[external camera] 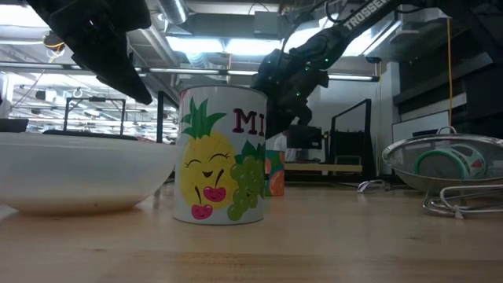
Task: Pick and place cans onto a shelf
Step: Move the yellow pineapple can to middle of the table
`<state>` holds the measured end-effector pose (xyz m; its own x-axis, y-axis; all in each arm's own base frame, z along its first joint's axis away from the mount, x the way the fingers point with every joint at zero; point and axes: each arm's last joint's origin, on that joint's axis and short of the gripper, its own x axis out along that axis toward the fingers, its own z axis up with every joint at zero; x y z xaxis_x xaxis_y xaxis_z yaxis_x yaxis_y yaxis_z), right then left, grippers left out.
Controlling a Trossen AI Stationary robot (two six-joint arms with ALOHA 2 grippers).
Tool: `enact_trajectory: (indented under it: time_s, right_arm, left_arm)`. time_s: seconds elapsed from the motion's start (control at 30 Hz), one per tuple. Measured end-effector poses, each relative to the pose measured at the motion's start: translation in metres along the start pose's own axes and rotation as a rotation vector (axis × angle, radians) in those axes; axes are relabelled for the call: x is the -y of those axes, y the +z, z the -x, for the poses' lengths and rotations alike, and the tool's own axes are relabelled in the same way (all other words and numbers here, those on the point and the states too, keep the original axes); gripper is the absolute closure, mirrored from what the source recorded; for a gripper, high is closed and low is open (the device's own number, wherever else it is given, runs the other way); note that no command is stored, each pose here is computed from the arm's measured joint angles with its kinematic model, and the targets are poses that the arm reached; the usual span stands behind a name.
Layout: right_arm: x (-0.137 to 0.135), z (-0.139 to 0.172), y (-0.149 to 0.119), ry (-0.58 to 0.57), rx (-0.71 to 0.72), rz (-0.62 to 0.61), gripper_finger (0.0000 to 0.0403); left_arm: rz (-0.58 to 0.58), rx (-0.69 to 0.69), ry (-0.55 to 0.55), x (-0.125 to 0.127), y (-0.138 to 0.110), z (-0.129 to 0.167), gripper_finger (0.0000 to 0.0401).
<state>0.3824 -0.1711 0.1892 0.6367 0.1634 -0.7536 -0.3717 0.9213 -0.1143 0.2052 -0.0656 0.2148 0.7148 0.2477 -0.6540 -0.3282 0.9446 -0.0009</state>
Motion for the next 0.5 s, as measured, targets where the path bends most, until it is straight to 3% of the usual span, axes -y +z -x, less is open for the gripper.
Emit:
enact_trajectory:
  time_s: [0.17,0.5]
  right_arm:
    - [0.000,0.000,0.000,0.000,0.000,0.000,0.0325]
    - [-0.009,0.026,0.013,-0.009,-0.006,0.009,0.0325]
  left_arm:
    - [-0.001,0.017,-0.009,0.001,0.002,0.000,0.0312]
    - [-0.122,0.258,-0.087,0.010,0.039,0.011,0.0312]
